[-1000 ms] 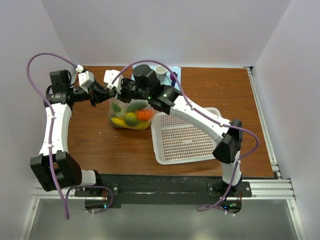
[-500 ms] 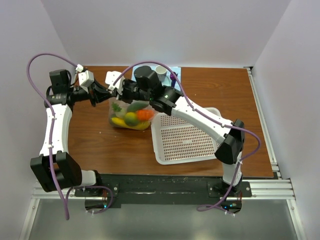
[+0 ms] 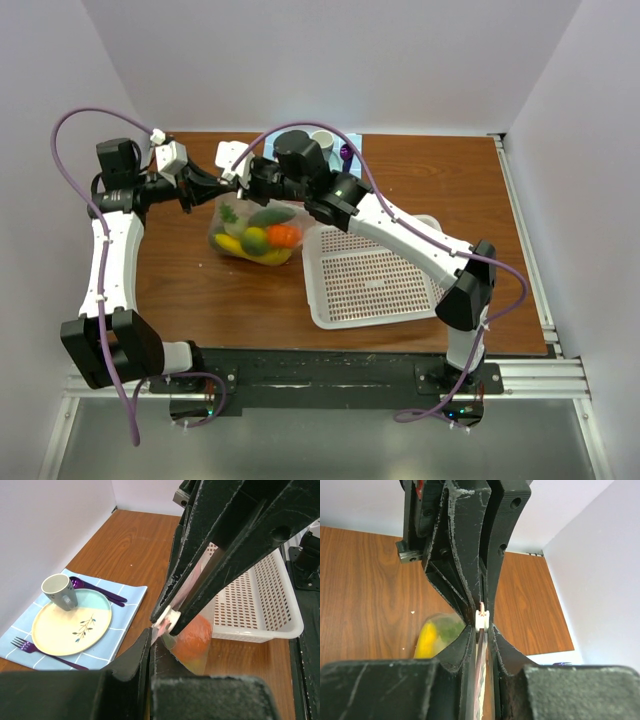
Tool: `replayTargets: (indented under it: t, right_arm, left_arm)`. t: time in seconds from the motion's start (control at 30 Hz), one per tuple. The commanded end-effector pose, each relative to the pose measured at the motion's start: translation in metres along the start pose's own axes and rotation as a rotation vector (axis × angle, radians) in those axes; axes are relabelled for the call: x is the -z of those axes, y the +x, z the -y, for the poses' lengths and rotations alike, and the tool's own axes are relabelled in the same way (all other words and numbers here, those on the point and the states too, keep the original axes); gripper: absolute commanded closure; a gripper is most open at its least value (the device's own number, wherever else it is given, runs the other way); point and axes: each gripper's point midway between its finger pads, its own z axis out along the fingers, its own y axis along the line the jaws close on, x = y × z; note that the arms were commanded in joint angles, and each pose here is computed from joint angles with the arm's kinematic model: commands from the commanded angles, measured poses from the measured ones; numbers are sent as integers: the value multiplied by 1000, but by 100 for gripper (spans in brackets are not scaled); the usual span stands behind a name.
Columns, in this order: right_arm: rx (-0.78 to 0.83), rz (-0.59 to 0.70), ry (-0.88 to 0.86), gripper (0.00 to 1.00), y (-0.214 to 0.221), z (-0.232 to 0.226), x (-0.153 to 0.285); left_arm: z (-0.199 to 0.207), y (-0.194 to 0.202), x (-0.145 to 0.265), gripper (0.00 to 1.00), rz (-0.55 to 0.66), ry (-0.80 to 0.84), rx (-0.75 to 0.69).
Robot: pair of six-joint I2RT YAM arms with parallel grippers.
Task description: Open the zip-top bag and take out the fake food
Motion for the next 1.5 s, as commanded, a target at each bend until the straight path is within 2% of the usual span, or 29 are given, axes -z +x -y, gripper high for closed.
replayTargets:
  t: [0.0, 0.07, 0.13, 0.4, 0.5, 1.13, 1.47]
  right_arm:
    - [30, 75, 38, 96, -34, 13, 20]
    - [29, 81, 38, 75, -35, 13, 20]
    - [20, 83, 40, 69, -36, 13, 20]
    - [14, 104, 54, 67, -43, 18, 19]
    - [13, 108, 53, 67, -44, 17, 20]
    - [25, 96, 71, 94, -42, 19, 24]
    - [10, 5, 166, 95, -2, 40, 64]
  left_arm:
    - [34, -29, 1, 100, 116, 165, -52]
    - [33, -28, 0, 100, 115, 164, -51]
    - [34, -29, 0, 100, 116, 165, -51]
    - [35, -28, 0, 100, 114, 166, -55]
    - [34, -27, 1, 100, 111, 163, -55]
    - [37, -27, 1, 100, 101, 166, -54]
    - [37, -43, 5, 100, 88, 189, -84]
